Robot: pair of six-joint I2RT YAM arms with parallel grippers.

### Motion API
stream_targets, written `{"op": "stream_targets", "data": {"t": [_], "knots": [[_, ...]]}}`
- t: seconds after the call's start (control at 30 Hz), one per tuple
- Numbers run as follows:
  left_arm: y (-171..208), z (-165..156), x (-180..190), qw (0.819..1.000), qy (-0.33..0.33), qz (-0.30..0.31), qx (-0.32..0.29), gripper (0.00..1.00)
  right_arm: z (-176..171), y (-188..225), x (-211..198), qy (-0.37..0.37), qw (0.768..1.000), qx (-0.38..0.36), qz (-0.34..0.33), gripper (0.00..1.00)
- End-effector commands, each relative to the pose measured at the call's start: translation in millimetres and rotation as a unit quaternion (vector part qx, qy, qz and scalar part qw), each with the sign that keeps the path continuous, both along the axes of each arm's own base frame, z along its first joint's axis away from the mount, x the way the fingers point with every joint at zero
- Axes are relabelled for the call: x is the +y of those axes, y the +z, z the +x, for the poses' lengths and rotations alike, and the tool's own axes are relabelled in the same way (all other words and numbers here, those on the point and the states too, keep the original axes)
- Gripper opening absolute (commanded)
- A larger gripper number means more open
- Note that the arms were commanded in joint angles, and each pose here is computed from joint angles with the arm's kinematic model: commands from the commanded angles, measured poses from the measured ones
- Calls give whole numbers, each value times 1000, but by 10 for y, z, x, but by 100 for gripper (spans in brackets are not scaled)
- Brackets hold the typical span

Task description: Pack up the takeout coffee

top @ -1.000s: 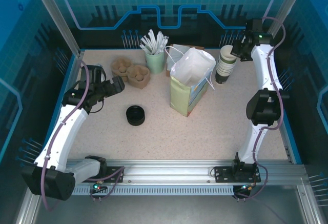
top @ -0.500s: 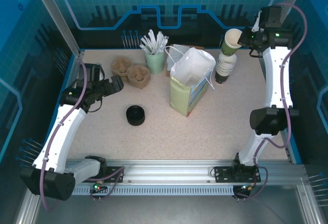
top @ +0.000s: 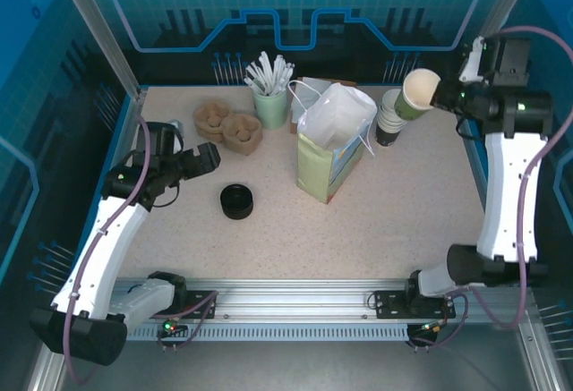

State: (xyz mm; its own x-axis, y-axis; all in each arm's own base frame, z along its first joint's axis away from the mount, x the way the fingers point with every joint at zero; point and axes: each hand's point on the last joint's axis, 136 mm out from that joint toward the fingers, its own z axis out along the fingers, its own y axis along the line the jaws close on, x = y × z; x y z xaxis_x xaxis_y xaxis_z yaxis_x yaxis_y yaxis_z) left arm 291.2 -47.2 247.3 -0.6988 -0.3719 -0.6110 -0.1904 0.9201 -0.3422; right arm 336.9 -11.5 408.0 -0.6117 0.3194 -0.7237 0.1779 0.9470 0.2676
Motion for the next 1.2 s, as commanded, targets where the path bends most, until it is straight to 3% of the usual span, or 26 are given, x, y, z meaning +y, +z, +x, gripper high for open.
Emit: {"op": "stream_targets", "data": {"t": [0.0,0.3,0.53,0.87,1.03,1.17], "knots": [[-49,-20,-160,999,-15,-36,1,99,-296,-215,66,24,999,32,-12,0],[-385,-88,-340,997,-22,-58,35,99,-860,-967,422,98,989,107,-32,0],[-600,-110,-412,996,-23,-73,51,98,-1140,-1598,818,154,979,133,-5,1],[-948,-154,-458,992,-20,-85,88,98,-1177,-2149,1445,206,973,104,25,0],[-1086,-192,-480,990,-22,-83,114,93,-1131,-2159,1808,229,969,86,41,0],[-1181,-214,-414,990,-16,-50,130,87,-1159,-2396,2000,246,963,105,39,2]]}}
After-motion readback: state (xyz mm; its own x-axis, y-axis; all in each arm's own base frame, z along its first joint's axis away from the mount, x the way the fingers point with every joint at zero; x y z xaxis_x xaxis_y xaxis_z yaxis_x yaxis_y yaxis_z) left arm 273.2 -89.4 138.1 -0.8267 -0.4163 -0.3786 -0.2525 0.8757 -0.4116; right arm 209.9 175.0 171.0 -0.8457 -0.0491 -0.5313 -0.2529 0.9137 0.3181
